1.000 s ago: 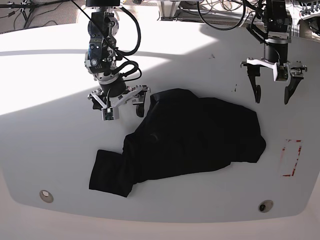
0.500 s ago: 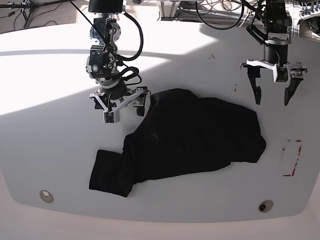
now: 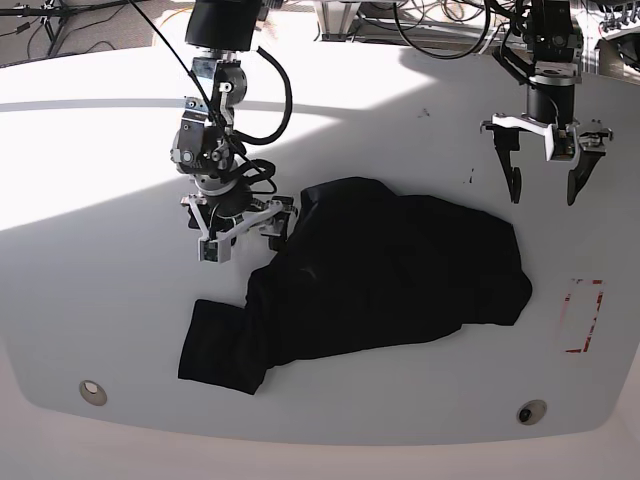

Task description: Fold the T-shirt properly

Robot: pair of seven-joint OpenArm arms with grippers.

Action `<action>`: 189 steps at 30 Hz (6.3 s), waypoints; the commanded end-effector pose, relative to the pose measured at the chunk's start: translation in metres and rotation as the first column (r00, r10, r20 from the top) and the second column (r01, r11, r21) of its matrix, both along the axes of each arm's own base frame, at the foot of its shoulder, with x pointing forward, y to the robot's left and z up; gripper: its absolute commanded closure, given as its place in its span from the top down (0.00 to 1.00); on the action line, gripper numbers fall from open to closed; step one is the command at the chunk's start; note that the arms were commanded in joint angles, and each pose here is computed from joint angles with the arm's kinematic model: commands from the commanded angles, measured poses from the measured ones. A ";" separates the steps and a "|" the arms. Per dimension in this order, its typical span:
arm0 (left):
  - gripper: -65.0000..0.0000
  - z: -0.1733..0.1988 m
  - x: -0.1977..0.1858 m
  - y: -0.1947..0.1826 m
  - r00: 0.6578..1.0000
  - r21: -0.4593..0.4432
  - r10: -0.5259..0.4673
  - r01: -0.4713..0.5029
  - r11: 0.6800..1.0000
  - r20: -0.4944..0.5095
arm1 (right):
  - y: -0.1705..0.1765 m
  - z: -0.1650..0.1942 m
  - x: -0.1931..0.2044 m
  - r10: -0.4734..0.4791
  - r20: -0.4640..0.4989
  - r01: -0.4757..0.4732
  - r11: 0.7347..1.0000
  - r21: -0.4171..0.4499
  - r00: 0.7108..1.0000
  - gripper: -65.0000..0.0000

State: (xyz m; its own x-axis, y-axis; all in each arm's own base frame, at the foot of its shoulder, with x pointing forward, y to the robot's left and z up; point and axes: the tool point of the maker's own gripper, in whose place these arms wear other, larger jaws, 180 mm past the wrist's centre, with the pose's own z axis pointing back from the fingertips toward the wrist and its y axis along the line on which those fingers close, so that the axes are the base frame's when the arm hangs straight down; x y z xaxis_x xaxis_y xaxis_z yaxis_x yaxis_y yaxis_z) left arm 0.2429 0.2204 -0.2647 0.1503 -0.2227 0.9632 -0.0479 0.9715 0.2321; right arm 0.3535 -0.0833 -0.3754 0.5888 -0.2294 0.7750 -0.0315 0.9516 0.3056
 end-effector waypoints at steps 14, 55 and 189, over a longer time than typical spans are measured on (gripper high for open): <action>0.69 0.018 -0.005 -0.009 0.998 -0.006 -0.039 0.040 0.999 0.047 | 0.029 0.029 0.014 0.099 0.095 -0.100 0.995 0.008 0.991 0.74; 0.71 0.024 0.003 -0.005 0.996 0.007 -0.028 0.028 1.000 0.084 | 0.076 -0.019 0.005 0.188 -0.025 -0.185 0.979 0.088 0.982 0.00; 0.80 -0.019 0.115 0.044 0.977 -0.068 0.103 -0.118 0.991 -0.188 | 0.112 -0.030 0.029 0.278 -0.104 -0.218 0.895 0.390 0.955 0.63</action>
